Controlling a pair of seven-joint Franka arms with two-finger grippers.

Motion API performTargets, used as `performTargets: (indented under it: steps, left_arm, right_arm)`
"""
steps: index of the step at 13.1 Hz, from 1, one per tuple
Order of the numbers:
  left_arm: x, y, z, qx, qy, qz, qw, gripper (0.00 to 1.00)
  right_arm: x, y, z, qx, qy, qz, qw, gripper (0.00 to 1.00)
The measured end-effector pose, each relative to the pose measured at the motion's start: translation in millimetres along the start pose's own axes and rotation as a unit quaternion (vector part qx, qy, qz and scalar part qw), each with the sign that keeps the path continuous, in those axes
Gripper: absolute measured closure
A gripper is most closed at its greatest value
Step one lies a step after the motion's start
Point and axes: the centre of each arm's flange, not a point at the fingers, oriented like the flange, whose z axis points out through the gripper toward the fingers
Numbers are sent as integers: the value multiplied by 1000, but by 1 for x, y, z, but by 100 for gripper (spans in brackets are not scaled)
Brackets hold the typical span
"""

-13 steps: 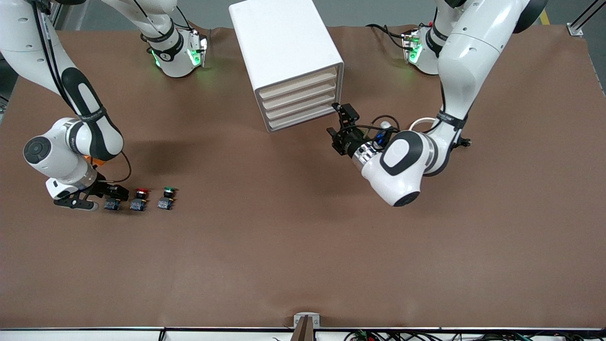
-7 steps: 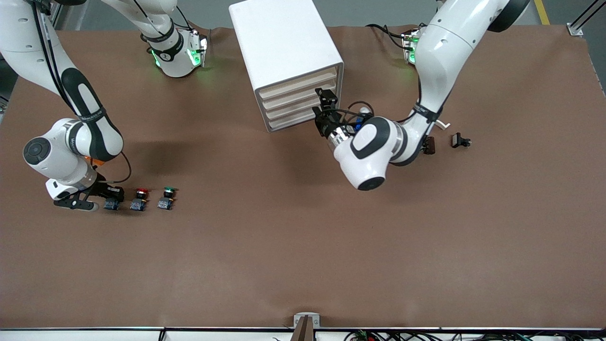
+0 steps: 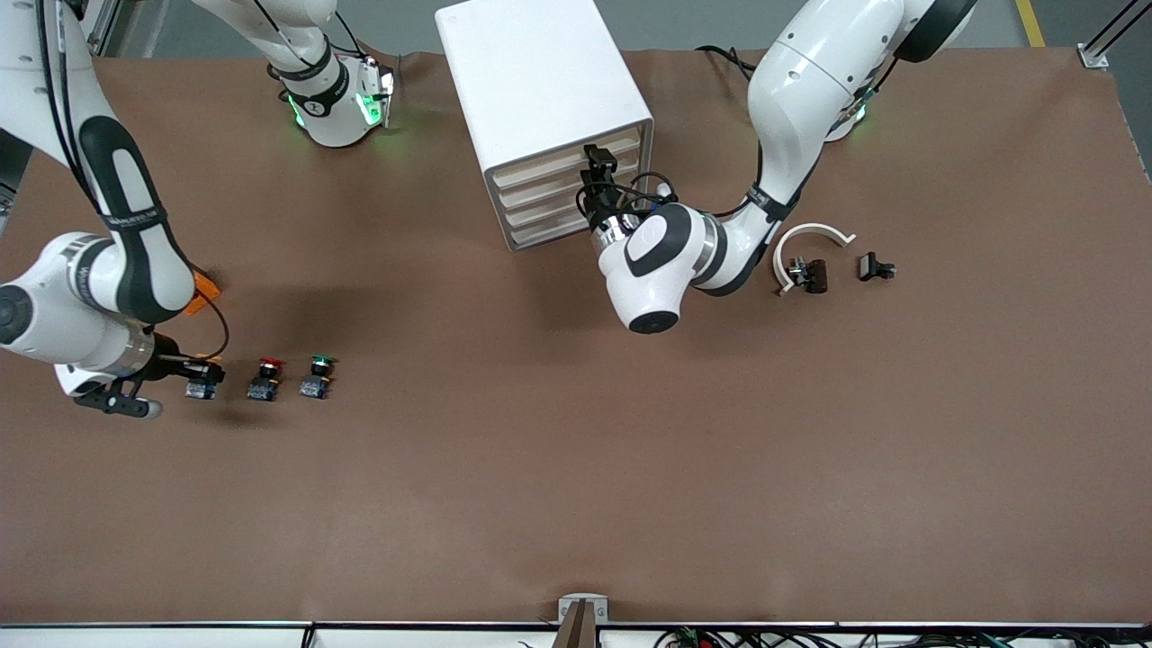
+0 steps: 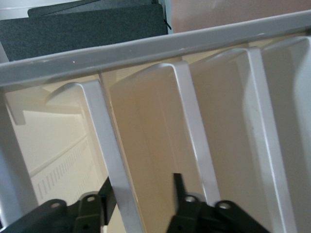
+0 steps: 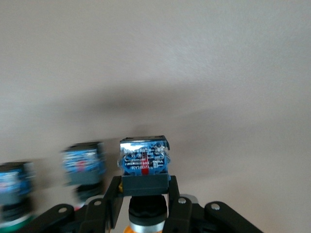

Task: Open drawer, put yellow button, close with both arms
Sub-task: 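Pull the drawer open with the left gripper while the right gripper lifts the button, then carry the yellow button into the open drawer and release it with the right gripper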

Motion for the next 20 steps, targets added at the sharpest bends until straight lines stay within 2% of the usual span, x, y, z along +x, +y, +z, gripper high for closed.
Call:
performTargets:
  steps: [2, 3, 7, 10, 14, 18, 20]
  left_arm:
    - [-1, -6, -1, 9, 1, 3, 1000, 78]
    - [-1, -8, -1, 13, 1, -2, 1000, 84]
    - [2, -8, -7, 12, -6, -5, 1000, 85]
    - [17, -4, -33, 7, -29, -12, 999, 85]
    - [45, 4, -78, -3, -77, -21, 997, 85]
    - [60, 6, -111, -22, -112, -22, 993, 83]
    - [74, 8, -136, -38, -135, -25, 990, 79]
  right_arm:
    - [-2, -40, -49, 2, -16, 30, 999, 59]
    - [-6, -64, -72, 1, -22, 45, 999, 59]
    - [-40, -162, -155, -8, -38, 114, 993, 59]
    - [-74, -236, -192, 7, -33, 166, 985, 59]
    - [-124, -332, -201, 9, -29, 219, 975, 59]
    - [-201, -433, -207, 12, -20, 263, 964, 59]
    - [-239, -468, -209, 12, -17, 279, 960, 59]
